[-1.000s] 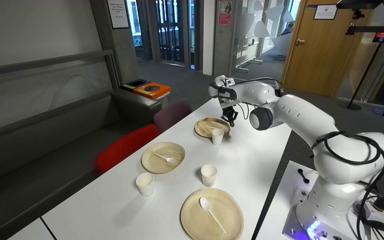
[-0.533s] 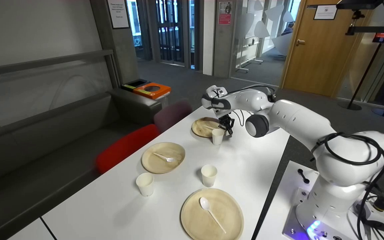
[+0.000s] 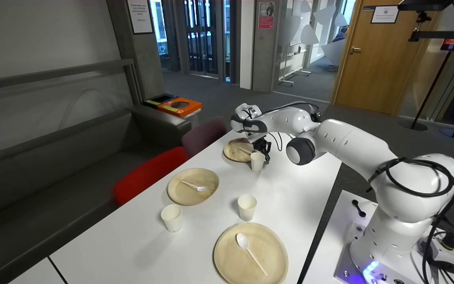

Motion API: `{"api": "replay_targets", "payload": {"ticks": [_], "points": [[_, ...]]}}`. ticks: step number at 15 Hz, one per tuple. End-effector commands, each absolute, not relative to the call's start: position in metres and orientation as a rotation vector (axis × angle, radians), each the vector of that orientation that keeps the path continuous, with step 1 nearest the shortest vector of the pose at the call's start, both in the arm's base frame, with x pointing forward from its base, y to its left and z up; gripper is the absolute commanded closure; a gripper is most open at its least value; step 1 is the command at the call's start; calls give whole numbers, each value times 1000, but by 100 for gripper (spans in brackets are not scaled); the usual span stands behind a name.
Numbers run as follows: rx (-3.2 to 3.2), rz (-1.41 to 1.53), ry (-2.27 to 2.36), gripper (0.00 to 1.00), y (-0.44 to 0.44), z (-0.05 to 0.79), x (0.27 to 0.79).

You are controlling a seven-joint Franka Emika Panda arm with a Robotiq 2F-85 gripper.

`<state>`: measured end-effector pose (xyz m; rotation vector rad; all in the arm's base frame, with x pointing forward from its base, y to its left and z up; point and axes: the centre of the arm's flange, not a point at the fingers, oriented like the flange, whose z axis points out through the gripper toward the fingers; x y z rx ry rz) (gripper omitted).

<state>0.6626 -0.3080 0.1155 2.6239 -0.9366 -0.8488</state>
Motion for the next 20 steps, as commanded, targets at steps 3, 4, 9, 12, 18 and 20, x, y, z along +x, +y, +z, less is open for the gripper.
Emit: {"api": "replay_targets", "payload": {"ticks": [3, 4, 9, 12, 18, 20], "points": [[2578, -813, -1054, 100, -304, 119, 635], [2570, -800, -1079, 100, -309, 119, 637], [2534, -779, -1207, 100, -337, 127, 639], [2524, -764, -1257, 100, -348, 129, 636], [2559, -650, -1364, 100, -352, 136, 640], [2566, -622, -1386, 100, -353, 139, 644]]}}
